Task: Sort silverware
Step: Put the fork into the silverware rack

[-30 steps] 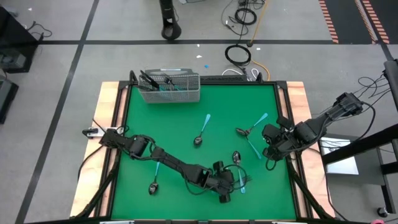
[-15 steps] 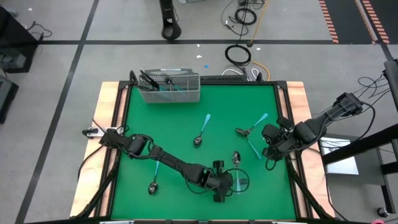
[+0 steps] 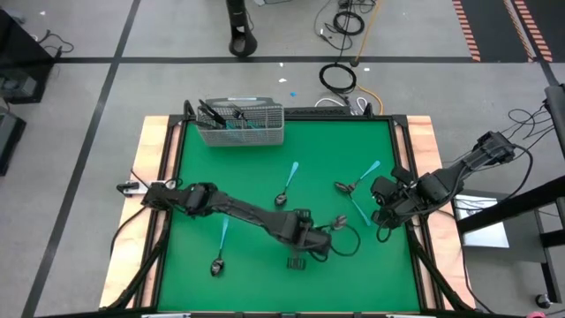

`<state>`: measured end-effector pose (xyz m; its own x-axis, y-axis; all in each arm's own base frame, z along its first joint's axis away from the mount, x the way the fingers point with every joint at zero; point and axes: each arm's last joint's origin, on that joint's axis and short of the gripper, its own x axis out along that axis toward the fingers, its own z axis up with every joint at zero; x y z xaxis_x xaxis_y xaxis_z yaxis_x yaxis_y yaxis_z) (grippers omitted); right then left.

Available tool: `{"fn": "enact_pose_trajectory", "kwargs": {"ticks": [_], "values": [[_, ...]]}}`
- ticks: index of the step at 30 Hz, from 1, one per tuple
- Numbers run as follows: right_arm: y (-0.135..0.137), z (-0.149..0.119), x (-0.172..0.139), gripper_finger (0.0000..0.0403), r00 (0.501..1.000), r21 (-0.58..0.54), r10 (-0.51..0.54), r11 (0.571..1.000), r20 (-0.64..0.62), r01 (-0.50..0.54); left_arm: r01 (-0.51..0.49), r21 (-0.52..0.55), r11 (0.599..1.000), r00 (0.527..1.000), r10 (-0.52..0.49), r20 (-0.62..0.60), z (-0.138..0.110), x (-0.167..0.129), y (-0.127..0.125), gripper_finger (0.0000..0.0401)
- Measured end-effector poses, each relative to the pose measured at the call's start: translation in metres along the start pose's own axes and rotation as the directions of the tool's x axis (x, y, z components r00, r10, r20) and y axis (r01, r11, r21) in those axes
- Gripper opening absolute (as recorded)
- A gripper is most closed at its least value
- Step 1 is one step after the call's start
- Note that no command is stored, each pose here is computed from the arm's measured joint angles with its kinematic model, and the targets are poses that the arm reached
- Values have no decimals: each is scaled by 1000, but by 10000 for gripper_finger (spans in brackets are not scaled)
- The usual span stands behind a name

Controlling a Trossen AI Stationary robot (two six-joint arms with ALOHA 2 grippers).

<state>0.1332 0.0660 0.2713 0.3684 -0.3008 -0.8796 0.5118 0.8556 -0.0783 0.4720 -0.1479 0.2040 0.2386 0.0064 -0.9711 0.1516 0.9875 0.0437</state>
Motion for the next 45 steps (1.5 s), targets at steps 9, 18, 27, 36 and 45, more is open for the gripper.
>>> {"fn": "enact_pose_trajectory", "kwargs": {"ticks": [9,18,27,36,45], "values": [[0,0,0,0,1000,-13,5,1000,-2,-6,130,1,991,971,-127,-201,-17,-3,4,11],[0,0,0,0,1000,-16,9,1000,-8,-9,92,-38,995,924,-100,-370,-33,-8,6,13],[1,-1,0,0,1000,-27,16,999,-22,-17,35,14,999,940,-28,-340,-34,-20,2,14],[1,0,0,0,1000,-39,19,999,-20,-20,-239,76,968,971,237,43,-29,-105,21,15],[4,-5,-3,0,999,-74,38,996,-9,-39,-381,-136,915,879,404,255,-75,-147,59,15]]}}
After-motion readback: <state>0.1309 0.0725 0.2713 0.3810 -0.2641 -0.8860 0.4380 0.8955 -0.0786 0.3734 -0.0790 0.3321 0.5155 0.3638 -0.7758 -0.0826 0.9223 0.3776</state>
